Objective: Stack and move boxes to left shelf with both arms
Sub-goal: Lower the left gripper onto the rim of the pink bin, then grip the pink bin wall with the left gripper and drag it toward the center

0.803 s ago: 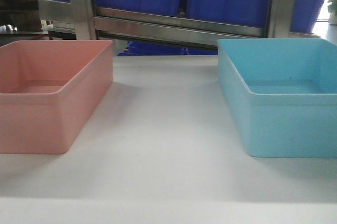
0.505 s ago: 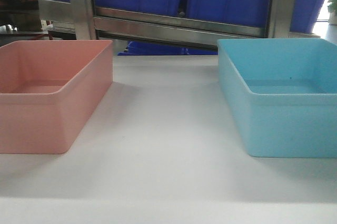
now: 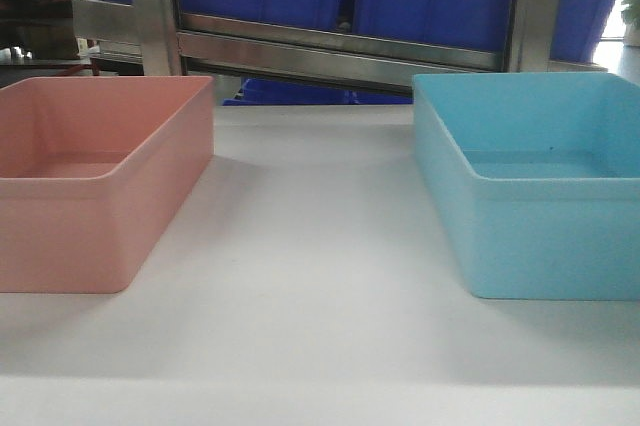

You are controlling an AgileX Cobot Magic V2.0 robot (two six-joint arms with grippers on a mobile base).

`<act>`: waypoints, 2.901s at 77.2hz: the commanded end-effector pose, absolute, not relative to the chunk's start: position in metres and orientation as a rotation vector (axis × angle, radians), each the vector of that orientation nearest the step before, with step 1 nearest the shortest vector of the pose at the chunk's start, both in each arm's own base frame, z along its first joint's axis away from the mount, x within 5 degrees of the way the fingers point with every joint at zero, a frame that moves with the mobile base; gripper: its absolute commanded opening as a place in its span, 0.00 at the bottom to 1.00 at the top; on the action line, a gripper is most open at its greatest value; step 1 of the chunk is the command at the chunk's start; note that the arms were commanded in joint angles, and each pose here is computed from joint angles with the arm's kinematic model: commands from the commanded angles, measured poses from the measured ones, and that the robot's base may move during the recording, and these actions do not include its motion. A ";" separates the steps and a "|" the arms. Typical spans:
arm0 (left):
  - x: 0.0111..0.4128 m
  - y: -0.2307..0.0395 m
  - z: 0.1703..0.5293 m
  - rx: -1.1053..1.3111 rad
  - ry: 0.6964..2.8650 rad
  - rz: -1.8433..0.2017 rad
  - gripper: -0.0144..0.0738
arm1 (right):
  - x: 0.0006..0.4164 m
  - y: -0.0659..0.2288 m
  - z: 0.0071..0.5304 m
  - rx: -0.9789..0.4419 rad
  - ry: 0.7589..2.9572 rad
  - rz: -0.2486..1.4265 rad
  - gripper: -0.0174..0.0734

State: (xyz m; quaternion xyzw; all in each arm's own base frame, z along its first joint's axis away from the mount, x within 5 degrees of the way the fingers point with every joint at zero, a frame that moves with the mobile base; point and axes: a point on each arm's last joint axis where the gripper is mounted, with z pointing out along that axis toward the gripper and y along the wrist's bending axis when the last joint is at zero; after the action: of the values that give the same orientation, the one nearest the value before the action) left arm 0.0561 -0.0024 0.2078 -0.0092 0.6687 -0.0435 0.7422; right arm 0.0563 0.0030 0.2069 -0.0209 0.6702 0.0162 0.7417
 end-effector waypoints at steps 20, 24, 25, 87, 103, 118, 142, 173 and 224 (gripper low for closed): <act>0.074 -0.004 0.274 -0.032 1.503 -0.116 0.16 | 0.052 0.003 0.224 -0.043 1.335 0.030 0.25; 0.082 -0.004 0.282 -0.035 1.546 -0.121 0.16 | 0.052 0.003 0.224 -0.043 1.335 0.030 0.25; 0.084 -0.005 0.283 -0.035 1.556 -0.121 0.16 | 0.052 0.003 0.224 -0.043 1.335 0.030 0.25; 0.268 0.017 0.329 0.008 2.299 -0.013 0.46 | 0.052 0.003 0.224 -0.043 1.335 0.030 0.25; 0.332 0.031 0.320 0.009 2.450 -0.023 0.58 | 0.052 0.003 0.224 -0.043 1.335 0.030 0.25; 0.398 0.038 0.302 0.028 2.555 -0.049 0.56 | 0.052 0.003 0.224 -0.043 1.335 0.030 0.25; 0.452 0.061 0.272 0.020 2.593 -0.026 0.56 | 0.052 0.003 0.224 -0.043 1.335 0.030 0.25; 0.454 0.069 0.261 -0.008 2.614 -0.028 0.26 | 0.052 0.003 0.224 -0.043 1.335 0.030 0.25; 0.416 0.007 0.319 -0.031 2.674 -0.248 0.16 | 0.052 0.003 0.224 -0.043 1.335 0.030 0.25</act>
State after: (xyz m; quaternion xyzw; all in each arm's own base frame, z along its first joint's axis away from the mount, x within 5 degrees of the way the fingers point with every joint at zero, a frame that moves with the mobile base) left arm 0.4303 0.0251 0.2674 -0.0045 0.9842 -0.0666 0.1643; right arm 0.0563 0.0030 0.2069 -0.0209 0.6702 0.0162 0.7417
